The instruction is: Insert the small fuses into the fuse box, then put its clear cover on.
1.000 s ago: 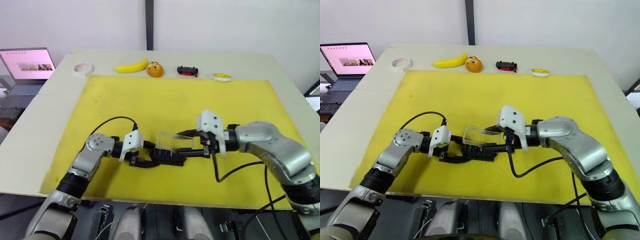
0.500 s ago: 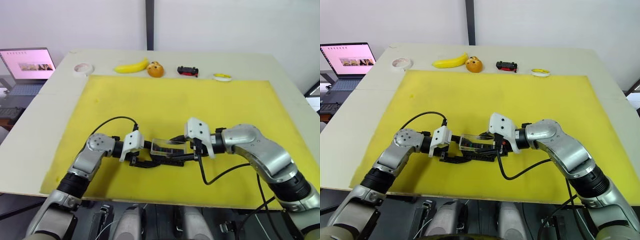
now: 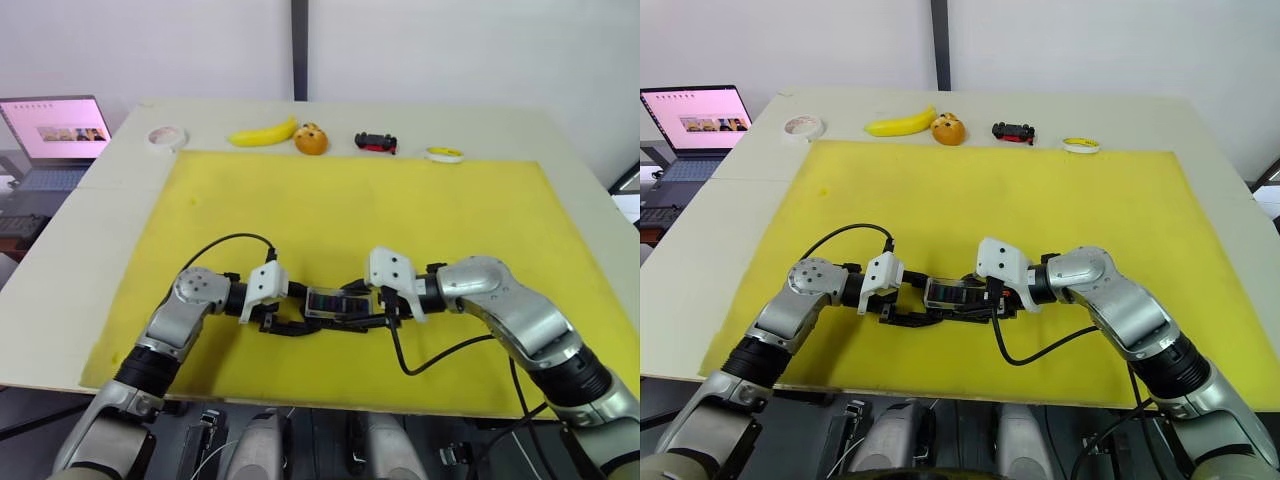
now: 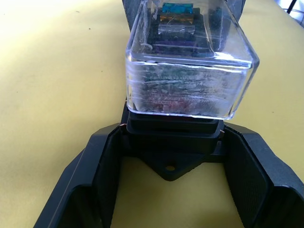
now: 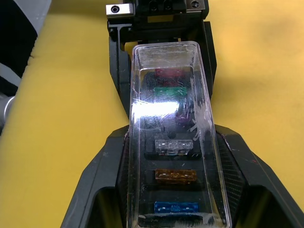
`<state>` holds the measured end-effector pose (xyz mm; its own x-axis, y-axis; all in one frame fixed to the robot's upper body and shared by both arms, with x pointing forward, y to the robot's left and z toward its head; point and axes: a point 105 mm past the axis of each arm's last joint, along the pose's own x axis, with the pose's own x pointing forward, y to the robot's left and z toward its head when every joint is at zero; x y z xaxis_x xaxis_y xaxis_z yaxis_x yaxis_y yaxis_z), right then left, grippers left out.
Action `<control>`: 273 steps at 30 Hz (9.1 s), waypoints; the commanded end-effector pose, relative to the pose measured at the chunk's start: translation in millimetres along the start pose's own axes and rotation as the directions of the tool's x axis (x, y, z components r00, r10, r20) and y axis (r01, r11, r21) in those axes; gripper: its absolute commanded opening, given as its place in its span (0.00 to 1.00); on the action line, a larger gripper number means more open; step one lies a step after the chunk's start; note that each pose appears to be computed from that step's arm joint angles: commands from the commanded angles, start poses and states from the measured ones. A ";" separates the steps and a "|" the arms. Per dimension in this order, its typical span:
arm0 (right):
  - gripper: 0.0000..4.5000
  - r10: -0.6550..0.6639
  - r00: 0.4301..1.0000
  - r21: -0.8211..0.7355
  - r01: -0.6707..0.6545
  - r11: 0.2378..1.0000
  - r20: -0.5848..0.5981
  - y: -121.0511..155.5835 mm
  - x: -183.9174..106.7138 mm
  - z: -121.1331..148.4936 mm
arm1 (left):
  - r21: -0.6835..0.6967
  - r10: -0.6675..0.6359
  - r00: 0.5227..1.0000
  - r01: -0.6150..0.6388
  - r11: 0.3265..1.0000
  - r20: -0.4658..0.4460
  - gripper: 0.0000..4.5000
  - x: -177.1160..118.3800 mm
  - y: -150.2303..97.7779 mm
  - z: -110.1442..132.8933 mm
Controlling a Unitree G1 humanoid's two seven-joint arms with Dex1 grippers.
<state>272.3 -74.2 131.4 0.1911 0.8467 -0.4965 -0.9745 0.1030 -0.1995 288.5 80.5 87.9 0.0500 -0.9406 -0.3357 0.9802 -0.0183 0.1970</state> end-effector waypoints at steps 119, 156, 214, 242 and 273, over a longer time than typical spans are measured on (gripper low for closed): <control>0.38 -0.050 0.997 0.042 0.053 0.998 -0.051 5.4 -6.0 0.1 | -0.024 -0.060 0.998 0.060 0.998 -0.005 0.57 16.2 -15.7 -6.2; 0.38 0.049 0.972 0.257 0.013 0.966 -0.232 14.0 11.6 -66.3 | -0.071 -0.107 0.994 0.105 0.992 -0.022 0.57 10.8 -27.0 -8.1; 0.38 0.069 0.972 0.233 -0.015 0.972 -0.226 6.4 10.5 -48.2 | -0.068 -0.110 0.994 0.109 0.992 -0.009 0.57 18.1 -28.7 -5.8; 0.38 0.042 0.973 0.209 0.007 0.978 -0.225 15.9 16.4 -45.3 | -0.066 -0.102 0.995 0.101 0.993 -0.018 0.57 18.1 -32.4 -9.0; 0.90 0.010 0.985 0.208 0.026 0.978 -0.170 9.7 7.2 -32.8 | -0.074 -0.107 0.994 0.105 0.992 -0.014 0.57 18.9 -34.5 -8.7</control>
<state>266.1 -82.9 94.3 0.1898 0.7434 -0.6414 -0.9747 0.2209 -0.0324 271.8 73.6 76.3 0.0318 -0.9349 -0.3535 0.9900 -0.0192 0.1399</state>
